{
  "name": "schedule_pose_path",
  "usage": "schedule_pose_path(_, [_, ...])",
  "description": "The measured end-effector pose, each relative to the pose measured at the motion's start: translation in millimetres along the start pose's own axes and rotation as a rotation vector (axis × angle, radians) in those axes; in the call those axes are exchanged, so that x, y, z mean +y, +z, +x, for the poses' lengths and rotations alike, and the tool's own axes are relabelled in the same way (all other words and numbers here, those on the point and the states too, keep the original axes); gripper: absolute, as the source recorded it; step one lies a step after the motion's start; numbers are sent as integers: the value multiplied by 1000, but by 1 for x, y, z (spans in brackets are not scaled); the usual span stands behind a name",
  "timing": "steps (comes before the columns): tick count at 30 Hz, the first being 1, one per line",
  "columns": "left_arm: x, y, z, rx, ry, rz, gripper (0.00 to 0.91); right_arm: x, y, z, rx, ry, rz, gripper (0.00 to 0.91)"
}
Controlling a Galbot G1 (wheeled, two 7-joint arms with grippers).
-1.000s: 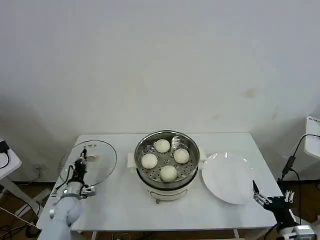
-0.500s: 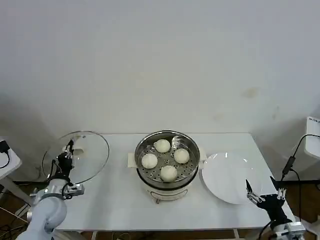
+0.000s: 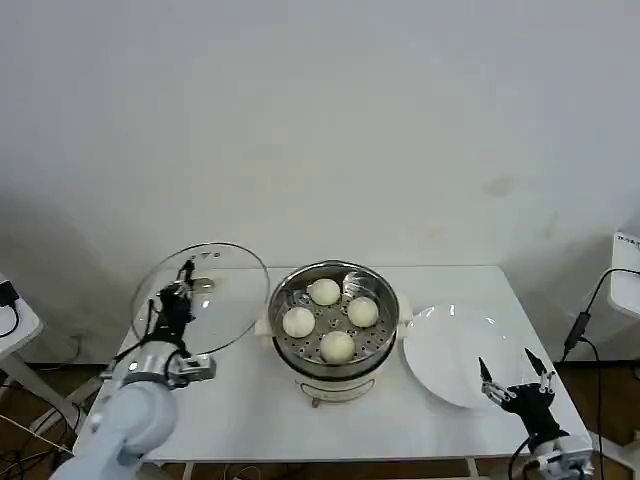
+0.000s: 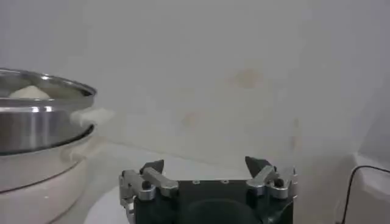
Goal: Take steamed baozi put them in steamer then cover it.
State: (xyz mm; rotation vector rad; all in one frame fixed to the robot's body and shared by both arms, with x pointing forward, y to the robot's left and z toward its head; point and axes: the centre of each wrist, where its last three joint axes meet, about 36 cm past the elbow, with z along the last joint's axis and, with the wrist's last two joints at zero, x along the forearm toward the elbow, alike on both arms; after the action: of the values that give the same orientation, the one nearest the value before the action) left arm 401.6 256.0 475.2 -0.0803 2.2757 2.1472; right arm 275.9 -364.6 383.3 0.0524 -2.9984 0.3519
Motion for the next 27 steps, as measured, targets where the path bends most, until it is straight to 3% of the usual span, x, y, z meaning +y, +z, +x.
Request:
schedule_pose_path(20, [-12,-144,5,-26,84,76,0,25,7,-19,2,-76,7,907])
schedule_pose_path(27, [-17,-179,5,-66,70,50,0,28,10,-17,5,-80,5,907])
